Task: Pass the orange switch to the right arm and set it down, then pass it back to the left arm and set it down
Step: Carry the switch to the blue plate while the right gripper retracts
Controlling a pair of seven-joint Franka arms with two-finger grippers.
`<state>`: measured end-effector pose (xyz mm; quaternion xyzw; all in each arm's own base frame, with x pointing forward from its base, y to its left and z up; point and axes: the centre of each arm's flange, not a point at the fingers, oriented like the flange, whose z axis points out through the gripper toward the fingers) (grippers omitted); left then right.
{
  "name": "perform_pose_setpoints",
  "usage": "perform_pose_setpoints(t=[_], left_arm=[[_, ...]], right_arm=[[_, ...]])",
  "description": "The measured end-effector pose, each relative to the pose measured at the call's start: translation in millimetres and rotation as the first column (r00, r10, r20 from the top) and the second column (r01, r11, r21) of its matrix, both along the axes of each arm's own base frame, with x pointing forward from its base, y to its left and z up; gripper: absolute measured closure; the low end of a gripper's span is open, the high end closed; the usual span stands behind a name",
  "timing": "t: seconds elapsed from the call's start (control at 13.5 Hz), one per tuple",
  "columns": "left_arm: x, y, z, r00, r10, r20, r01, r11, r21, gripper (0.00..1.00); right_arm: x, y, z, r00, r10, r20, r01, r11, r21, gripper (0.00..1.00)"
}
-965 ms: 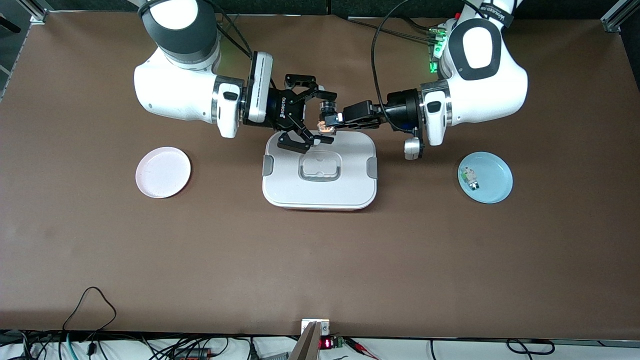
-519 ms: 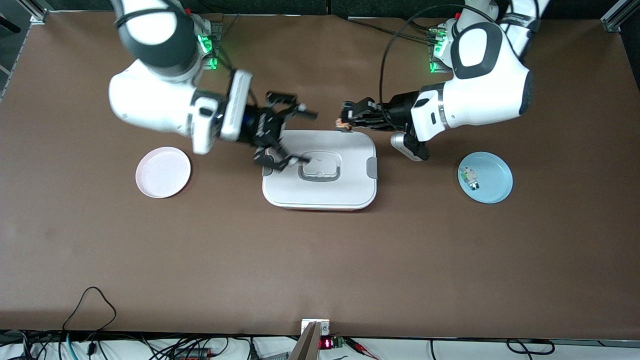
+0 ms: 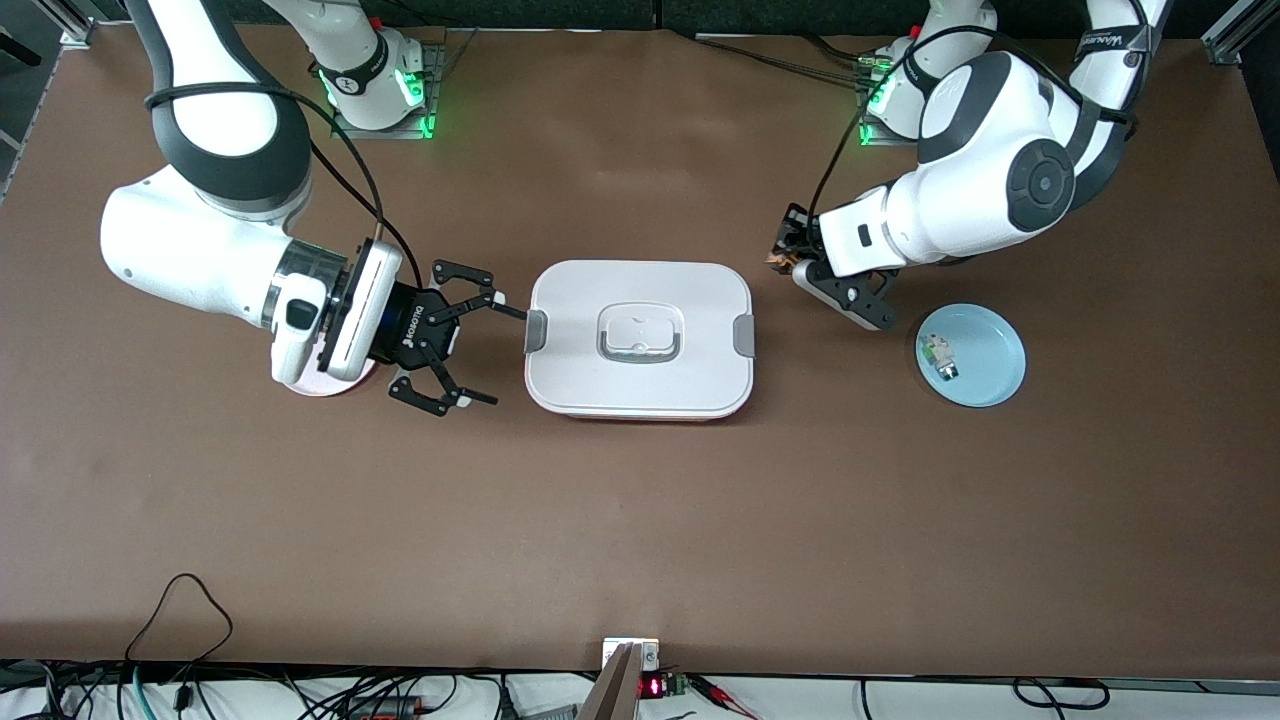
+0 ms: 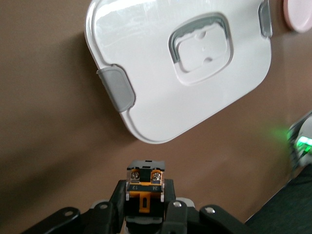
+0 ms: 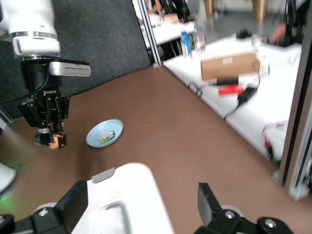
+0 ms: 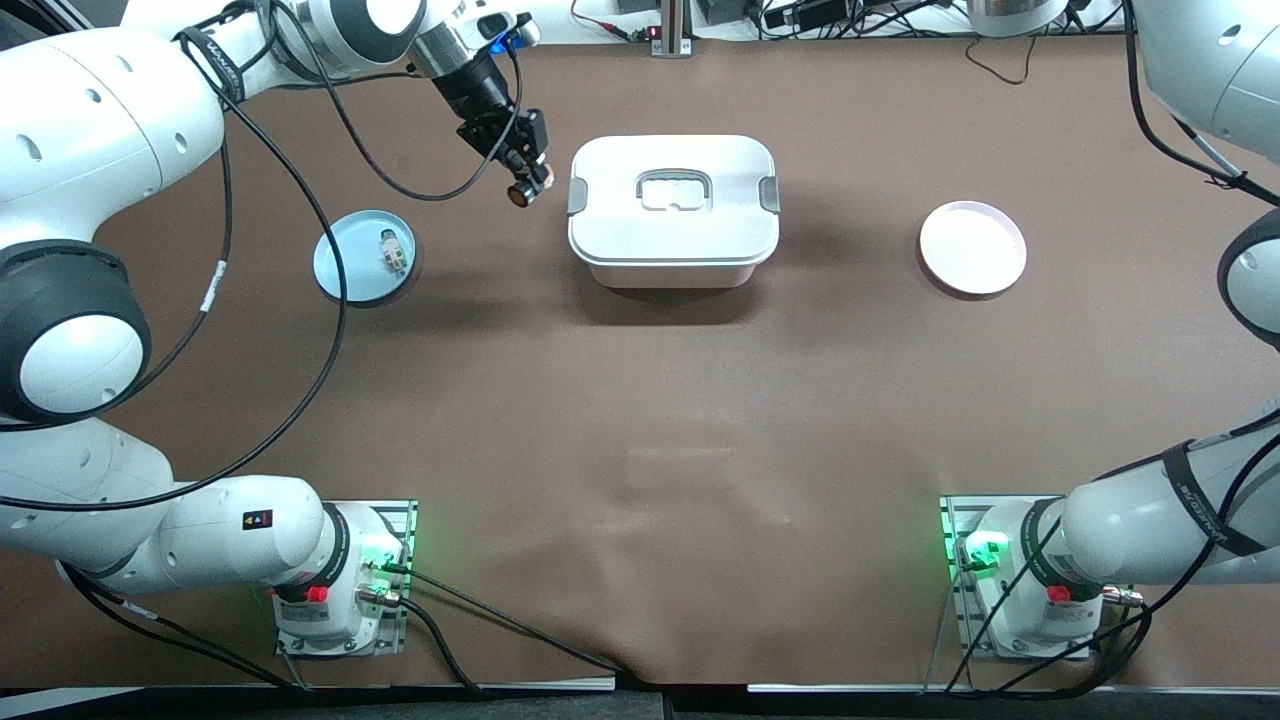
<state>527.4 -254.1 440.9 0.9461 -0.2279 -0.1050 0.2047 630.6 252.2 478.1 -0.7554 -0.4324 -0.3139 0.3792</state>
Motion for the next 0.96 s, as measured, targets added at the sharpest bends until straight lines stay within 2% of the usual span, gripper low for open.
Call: perform_pose_setpoints(t=[0.22, 0.37, 0.52, 0.59, 0.74, 0.82, 0.96], left_arm=[[10.3, 27.2, -13.5, 0.981, -0.187, 0.056, 0.187, 0.982, 0.011, 0.66], [16.4, 45.2, -25.5, 0.946, -0.316, 0.076, 0.314, 0.949, 0.037, 0.66], [21.9, 67.1, -34.9, 0.899, -0.429, 0.085, 0.427, 0.904, 0.037, 0.66], [26.1, 82.5, -38.6, 0.871, -0.481, 0.094, 0.479, 0.876, 0.043, 0.66], [34.5, 116.7, -47.9, 0.813, -0.574, 0.103, 0.571, 0.819, 0.061, 0.66], [37.6, 131.8, -53.8, 0.783, -0.613, 0.101, 0.609, 0.790, 0.073, 0.66], [42.0, 159.8, -66.9, 0.743, -0.663, 0.093, 0.657, 0.749, 0.086, 0.66]], right_arm=[[-6.5, -0.7, 17.2, 0.983, -0.109, -0.146, 0.089, 0.986, -0.138, 0.00], [-12.5, -3.4, 28.2, 0.947, -0.202, -0.248, 0.154, 0.968, -0.200, 0.00], [-15.2, -8.6, 31.0, 0.893, -0.319, -0.316, 0.225, 0.927, -0.300, 0.00], [-16.1, -10.5, 30.0, 0.849, -0.397, -0.348, 0.271, 0.894, -0.357, 0.00], [-23.4, -12.4, 24.0, 0.725, -0.542, -0.425, 0.324, 0.813, -0.483, 0.00], [-27.8, -17.5, 20.1, 0.678, -0.606, -0.415, 0.326, 0.755, -0.569, 0.00], [-36.8, -37.9, 21.0, 0.611, -0.701, -0.369, 0.300, 0.636, -0.711, 0.00]])
